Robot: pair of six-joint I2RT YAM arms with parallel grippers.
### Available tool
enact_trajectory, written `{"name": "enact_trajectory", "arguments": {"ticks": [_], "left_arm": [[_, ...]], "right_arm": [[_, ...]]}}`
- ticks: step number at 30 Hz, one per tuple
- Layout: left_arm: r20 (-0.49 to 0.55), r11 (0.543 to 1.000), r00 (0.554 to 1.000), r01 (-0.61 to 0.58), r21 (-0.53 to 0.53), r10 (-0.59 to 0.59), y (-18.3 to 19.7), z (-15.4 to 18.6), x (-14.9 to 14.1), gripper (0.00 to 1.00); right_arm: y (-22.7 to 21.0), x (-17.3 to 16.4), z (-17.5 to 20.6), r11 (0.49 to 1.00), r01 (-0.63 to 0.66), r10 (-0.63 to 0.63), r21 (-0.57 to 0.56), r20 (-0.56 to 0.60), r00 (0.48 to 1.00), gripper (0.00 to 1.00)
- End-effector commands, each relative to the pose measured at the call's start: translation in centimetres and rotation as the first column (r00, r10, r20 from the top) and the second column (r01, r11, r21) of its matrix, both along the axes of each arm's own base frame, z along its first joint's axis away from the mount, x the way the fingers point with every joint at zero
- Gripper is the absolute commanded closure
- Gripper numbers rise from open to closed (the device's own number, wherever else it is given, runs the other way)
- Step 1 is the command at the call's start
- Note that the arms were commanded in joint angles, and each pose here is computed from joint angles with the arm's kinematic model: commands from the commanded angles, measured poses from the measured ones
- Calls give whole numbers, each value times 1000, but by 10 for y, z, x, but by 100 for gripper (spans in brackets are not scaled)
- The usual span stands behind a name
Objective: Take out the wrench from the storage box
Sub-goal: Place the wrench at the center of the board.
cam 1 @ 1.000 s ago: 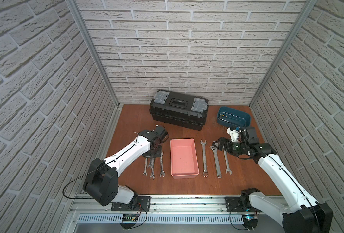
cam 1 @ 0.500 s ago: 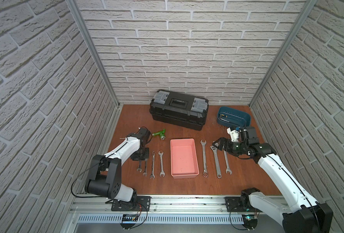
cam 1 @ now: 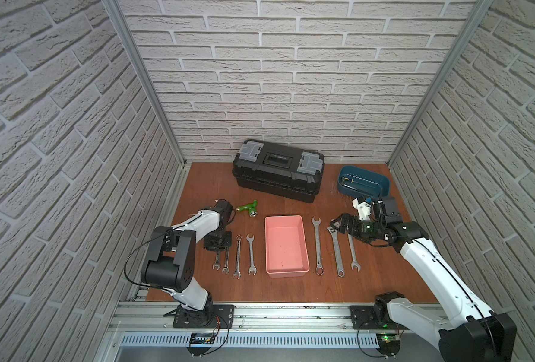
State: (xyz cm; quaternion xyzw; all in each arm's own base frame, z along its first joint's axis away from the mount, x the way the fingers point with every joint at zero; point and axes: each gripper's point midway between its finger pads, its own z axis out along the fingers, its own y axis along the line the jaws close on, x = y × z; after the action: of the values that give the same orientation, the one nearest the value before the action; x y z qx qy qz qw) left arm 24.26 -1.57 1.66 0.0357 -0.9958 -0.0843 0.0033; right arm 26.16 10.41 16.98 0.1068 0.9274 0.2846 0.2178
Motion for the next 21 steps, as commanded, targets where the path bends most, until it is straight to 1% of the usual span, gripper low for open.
{"name": "enact_trajectory", "arguments": {"ticks": [1, 4, 6, 7, 12, 13, 14, 16, 18, 20, 21], "left_arm": [[-26, 1000, 1000, 0, 17, 1, 5, 0, -2, 82], [-19, 1000, 1000, 7, 24, -7, 6, 6, 0, 73], [0, 1000, 1000, 13, 14, -13, 4, 15, 5, 64], [13, 1000, 1000, 17, 9, -17, 3, 21, 8, 62], [111, 999, 993, 41, 2, -41, 3, 60, 24, 54], [138, 999, 989, 51, -1, -51, 3, 68, 28, 52], [176, 998, 982, 67, 0, -65, 5, 77, 34, 46], [270, 995, 958, 93, 18, -95, 9, 93, 46, 35], [389, 996, 917, 87, 12, -84, 17, 106, 60, 22], [504, 997, 862, 71, -2, -61, 27, 116, 72, 12], [563, 998, 825, 59, -10, -43, 34, 119, 80, 6]], "right_arm": [[-3, 7, 6, 1000, 11, -11, -3, 28, 1000, 0], [-4, 9, 9, 1000, 13, -12, -12, 38, 999, 0], [-6, 11, 12, 1000, 15, -14, -22, 50, 999, 0], [-6, 12, 13, 999, 16, -14, -28, 58, 998, 0], [-29, 20, 23, 992, 56, -44, -115, 103, 994, 0], [-36, 23, 24, 989, 71, -57, -127, 114, 992, 0], [-44, 26, 26, 985, 94, -75, -142, 133, 988, 0], [-65, 34, 28, 971, 161, -128, -176, 188, 974, 0], [-90, 44, 31, 945, 249, -191, -212, 260, 947, 0], [-113, 53, 29, 905, 323, -229, -277, 323, 918, 0], [-124, 58, 25, 886, 352, -240, -303, 349, 906, 1]]}}
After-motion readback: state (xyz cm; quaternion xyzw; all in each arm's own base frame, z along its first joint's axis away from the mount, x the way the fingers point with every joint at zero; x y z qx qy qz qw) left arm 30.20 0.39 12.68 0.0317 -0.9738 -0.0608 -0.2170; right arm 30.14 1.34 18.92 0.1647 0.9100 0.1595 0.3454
